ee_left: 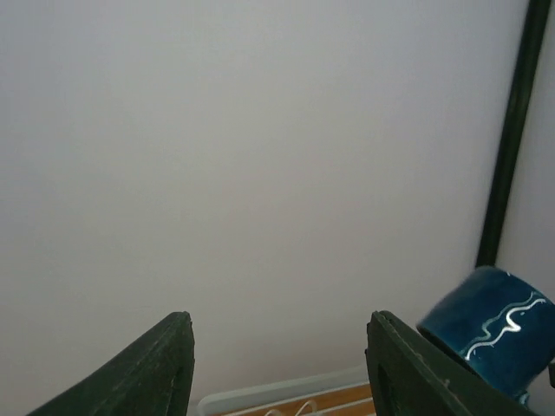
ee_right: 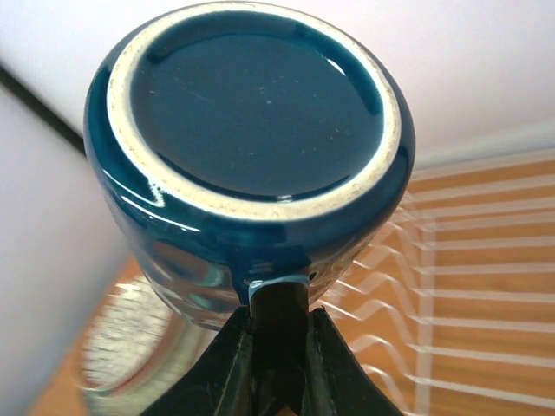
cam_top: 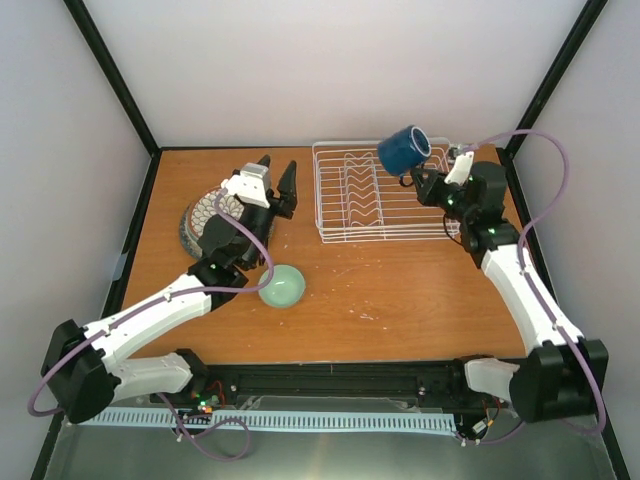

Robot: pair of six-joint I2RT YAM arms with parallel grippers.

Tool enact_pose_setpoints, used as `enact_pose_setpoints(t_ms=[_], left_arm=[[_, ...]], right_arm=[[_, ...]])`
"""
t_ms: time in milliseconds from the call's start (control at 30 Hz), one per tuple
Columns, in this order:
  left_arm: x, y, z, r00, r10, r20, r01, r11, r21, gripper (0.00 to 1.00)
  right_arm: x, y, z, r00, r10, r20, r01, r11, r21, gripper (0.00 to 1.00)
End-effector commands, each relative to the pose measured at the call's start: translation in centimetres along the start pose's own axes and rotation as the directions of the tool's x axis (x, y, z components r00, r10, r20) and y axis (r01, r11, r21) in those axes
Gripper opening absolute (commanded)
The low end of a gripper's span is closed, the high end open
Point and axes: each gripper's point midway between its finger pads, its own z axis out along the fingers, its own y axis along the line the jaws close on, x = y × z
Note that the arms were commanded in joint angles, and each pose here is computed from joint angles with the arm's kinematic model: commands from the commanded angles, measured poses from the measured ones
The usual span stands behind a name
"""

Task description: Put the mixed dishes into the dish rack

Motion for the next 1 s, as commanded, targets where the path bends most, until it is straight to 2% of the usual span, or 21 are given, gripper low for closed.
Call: enact_pose_setpoints(t_ms=[0, 200, 400, 800, 967], left_arm=[[1.5, 2.4, -0.9, 0.991, 0.111, -0.072, -0.118, 0.986, -0.115, 0.55], [2.2, 4.1, -2.1, 0.991, 0.109, -0.080, -0.120, 0.981, -0.154, 0.54], [2.5, 4.9, -2.5, 0.990, 0.117, -0.084, -0.130, 0.977, -0.168, 0.53], [3.5, 6.1, -2.8, 0.986, 0.134, -0.103, -0.152, 0.968, -0.200, 0.52], [3.6, 6.9, -3.1, 0.985, 0.133, -0.107, -0.153, 0.964, -0.217, 0.52]], right_arm=[[2.8, -6.8, 1.6, 0.985, -0.097, -0.140, 0.133, 0.949, 0.284, 0.03], [3.3, -10.5, 4.1, 0.974, -0.137, -0.179, 0.198, 0.899, 0.391, 0.03], [2.2, -11.7, 6.6, 0.963, -0.202, -0.177, 0.261, 0.859, 0.440, 0.03], [2.9, -14.0, 13.1, 0.876, -0.342, -0.341, 0.478, 0.719, 0.505, 0.03], [2.9, -14.5, 14.0, 0.855, -0.362, -0.372, 0.516, 0.677, 0.525, 0.03]])
